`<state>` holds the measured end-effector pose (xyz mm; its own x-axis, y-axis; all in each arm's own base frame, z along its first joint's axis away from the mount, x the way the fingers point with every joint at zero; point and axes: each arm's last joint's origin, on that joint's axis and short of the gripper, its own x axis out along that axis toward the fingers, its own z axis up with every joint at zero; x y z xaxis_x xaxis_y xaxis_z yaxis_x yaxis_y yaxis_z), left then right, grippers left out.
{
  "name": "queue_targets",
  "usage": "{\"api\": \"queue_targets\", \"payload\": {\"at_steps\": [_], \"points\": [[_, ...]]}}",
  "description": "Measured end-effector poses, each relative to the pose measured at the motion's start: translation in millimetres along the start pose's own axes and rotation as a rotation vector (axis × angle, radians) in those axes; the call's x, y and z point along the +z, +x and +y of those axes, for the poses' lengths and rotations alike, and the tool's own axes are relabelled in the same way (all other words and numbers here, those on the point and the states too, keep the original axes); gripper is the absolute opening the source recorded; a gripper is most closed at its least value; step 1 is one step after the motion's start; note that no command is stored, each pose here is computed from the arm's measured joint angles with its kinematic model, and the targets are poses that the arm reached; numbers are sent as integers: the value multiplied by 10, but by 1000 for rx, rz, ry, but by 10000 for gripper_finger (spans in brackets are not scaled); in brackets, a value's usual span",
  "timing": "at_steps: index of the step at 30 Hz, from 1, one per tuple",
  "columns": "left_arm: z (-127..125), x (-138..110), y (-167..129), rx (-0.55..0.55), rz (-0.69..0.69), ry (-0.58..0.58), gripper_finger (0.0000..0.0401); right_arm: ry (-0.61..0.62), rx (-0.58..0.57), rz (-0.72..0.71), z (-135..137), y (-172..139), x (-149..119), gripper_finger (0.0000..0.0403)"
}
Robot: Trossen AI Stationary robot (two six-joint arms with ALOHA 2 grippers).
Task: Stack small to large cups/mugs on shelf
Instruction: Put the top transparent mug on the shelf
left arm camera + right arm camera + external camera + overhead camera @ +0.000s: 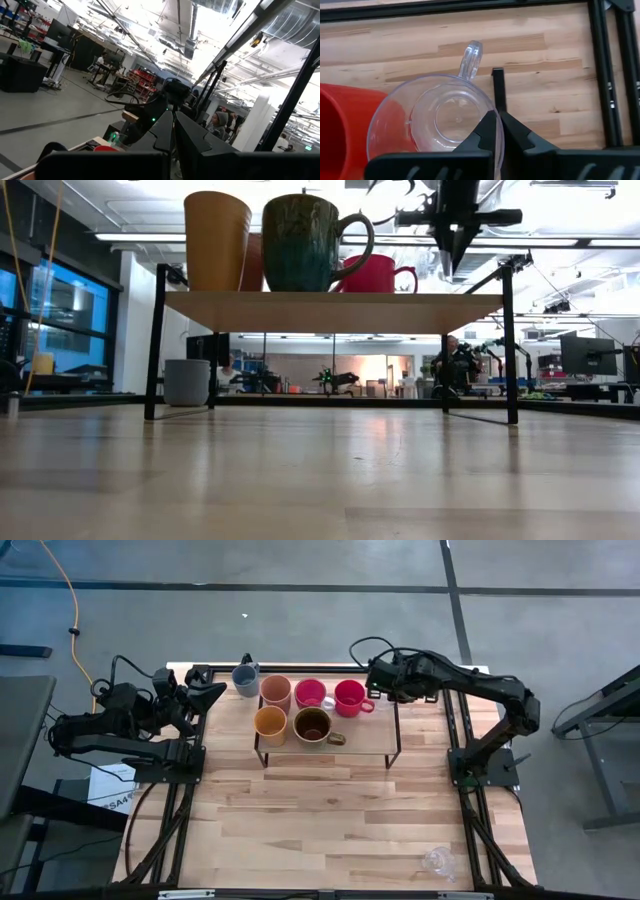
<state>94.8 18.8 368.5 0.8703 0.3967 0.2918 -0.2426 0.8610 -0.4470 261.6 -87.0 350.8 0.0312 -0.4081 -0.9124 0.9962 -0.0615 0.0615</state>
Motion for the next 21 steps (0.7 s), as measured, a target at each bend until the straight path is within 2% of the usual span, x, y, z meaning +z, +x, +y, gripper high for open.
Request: {"api": "queue_targets", "payload": {"at_steps": [8,21], "points": [[-1,2,0,-1,-2,2,7,-2,-1,51,69,67,-28,0],[-4,18,-10,-4,-10,17,7,11,-38,25,97,121,-34,0]]}}
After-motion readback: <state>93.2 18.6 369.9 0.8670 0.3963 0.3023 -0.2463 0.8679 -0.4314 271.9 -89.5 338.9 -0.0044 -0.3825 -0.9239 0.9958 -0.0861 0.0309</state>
